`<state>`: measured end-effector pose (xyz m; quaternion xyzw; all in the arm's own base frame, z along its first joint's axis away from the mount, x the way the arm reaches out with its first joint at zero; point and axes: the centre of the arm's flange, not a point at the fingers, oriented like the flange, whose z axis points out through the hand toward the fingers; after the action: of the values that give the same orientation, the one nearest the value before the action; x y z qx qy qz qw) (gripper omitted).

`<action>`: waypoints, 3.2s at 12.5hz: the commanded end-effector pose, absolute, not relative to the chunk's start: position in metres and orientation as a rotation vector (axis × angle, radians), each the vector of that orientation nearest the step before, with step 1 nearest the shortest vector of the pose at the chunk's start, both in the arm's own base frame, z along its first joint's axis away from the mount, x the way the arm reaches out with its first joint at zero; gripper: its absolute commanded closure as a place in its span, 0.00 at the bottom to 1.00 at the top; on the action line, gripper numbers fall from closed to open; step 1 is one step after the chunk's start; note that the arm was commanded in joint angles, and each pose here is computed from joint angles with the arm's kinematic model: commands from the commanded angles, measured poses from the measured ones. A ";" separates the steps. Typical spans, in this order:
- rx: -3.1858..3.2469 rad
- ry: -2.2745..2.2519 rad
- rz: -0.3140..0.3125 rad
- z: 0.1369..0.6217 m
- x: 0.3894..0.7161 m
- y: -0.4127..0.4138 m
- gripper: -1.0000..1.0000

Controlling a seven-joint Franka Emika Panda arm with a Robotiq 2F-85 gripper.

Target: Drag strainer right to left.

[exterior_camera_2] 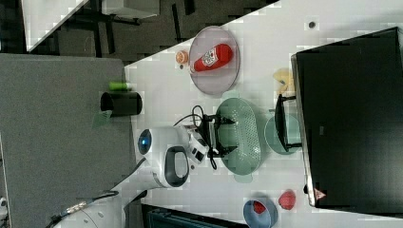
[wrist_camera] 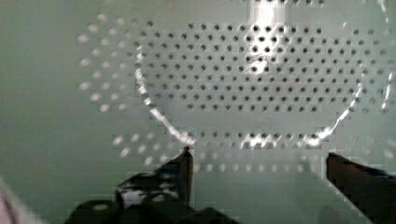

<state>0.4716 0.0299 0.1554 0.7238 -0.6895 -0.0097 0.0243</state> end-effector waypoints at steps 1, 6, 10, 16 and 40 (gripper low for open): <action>2.231 -2.157 -0.017 0.159 0.464 0.078 0.00; 2.269 -2.120 -0.010 0.155 0.463 0.124 0.00; 2.234 -2.168 0.001 0.150 0.467 0.169 0.00; 2.256 -2.121 -0.004 0.151 0.471 0.225 0.00; 2.209 -2.256 -0.155 0.155 0.471 0.409 0.00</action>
<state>0.4707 0.4003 0.1520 0.7232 -0.6886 -0.0533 -0.0043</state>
